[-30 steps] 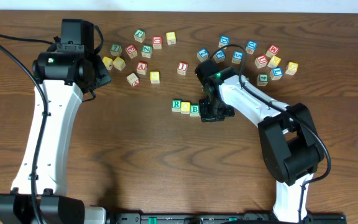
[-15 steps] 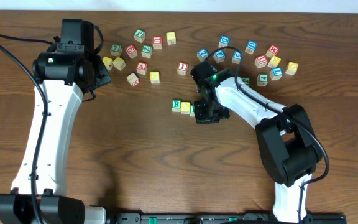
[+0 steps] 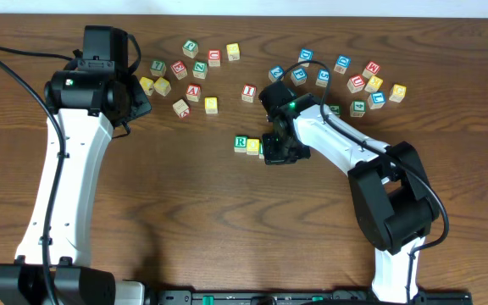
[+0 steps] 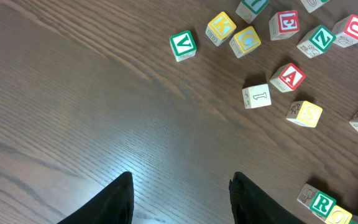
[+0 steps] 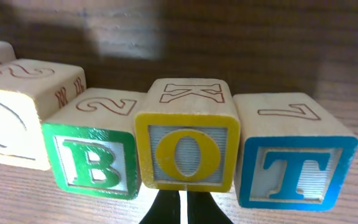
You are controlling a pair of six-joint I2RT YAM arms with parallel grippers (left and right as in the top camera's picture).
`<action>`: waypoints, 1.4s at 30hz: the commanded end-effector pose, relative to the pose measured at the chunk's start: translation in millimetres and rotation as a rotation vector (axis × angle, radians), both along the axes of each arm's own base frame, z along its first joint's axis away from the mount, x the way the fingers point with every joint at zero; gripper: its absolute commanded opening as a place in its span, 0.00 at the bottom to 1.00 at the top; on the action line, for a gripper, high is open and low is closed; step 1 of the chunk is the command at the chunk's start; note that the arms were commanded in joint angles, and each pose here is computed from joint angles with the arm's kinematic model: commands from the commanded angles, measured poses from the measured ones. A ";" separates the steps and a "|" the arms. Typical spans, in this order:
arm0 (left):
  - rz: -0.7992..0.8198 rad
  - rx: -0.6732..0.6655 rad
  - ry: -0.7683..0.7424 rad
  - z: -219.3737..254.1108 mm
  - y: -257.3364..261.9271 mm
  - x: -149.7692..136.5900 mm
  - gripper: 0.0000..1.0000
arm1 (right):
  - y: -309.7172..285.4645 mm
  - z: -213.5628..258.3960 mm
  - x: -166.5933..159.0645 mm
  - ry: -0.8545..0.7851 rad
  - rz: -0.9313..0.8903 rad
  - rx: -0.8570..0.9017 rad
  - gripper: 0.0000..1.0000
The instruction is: Spell out ROBOT
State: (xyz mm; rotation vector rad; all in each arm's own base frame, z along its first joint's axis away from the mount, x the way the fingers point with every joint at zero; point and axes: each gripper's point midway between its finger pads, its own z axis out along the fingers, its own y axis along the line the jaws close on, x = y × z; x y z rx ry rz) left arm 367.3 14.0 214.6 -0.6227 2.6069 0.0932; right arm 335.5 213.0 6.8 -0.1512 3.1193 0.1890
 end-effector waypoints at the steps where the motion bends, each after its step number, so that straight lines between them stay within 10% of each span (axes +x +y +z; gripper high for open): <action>1: -0.006 0.009 0.024 -7.1 0.1 -0.9 0.49 | 0.6 -2.3 -1.9 0.010 -0.015 0.002 0.01; 42: -0.006 0.008 0.016 -6.5 0.0 1.0 0.49 | 33.3 4.2 4.4 -0.027 -0.026 0.103 0.01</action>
